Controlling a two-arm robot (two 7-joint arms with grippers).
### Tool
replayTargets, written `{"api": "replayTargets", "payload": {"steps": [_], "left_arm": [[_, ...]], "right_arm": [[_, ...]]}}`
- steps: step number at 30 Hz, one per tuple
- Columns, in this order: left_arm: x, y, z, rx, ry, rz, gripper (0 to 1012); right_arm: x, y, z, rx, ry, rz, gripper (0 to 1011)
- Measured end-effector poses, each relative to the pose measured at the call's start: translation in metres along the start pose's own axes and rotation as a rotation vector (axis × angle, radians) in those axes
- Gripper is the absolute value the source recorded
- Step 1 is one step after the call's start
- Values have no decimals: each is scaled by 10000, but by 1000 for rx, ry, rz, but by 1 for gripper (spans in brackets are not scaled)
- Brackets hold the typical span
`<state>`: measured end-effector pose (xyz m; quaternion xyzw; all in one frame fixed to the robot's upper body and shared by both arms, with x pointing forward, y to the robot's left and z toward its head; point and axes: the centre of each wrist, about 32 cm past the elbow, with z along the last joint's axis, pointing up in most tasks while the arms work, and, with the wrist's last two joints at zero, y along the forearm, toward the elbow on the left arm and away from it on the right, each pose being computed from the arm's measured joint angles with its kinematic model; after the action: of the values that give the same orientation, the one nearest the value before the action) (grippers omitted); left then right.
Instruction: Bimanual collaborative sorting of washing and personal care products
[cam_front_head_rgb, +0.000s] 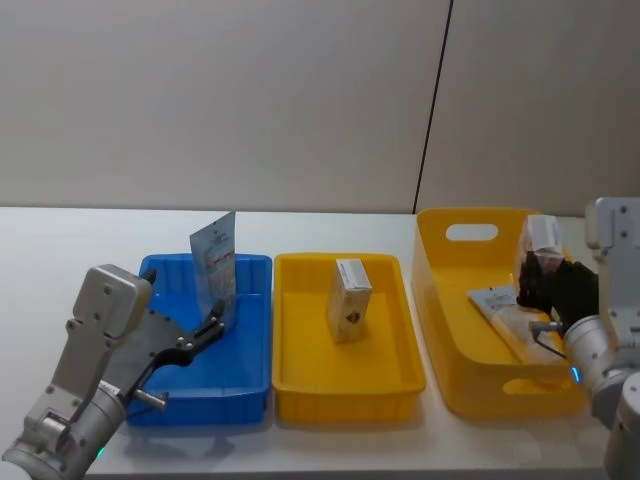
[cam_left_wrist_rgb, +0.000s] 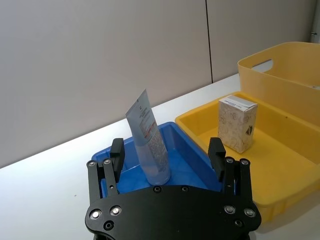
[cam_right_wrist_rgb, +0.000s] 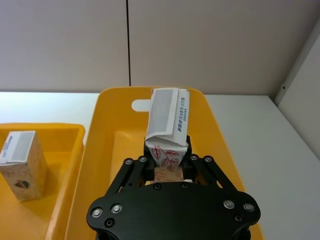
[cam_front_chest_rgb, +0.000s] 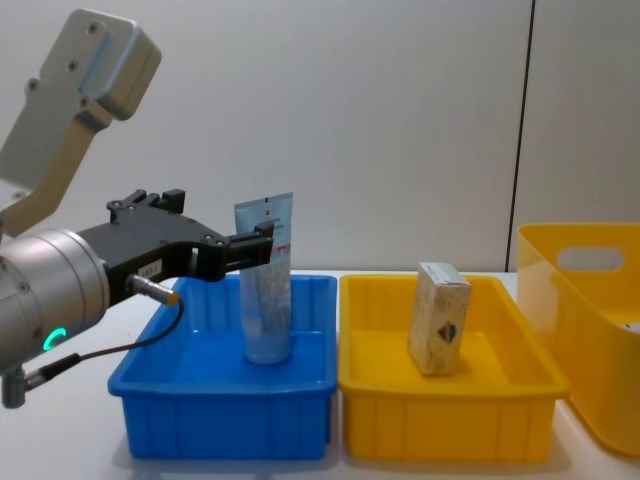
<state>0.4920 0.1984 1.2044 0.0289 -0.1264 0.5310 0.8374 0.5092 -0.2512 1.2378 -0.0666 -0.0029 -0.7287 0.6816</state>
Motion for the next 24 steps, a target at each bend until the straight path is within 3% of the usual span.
{"api": "replayTargets", "payload": {"steps": [14,24], "left_arm": [[0,0,0,0,0,0,1001],[0,0,0,0,0,0,1001]], "right_arm": [[10,33,-20,-43,-9,-1,724],[13,40,-24,-51,-11,0,985]]}}
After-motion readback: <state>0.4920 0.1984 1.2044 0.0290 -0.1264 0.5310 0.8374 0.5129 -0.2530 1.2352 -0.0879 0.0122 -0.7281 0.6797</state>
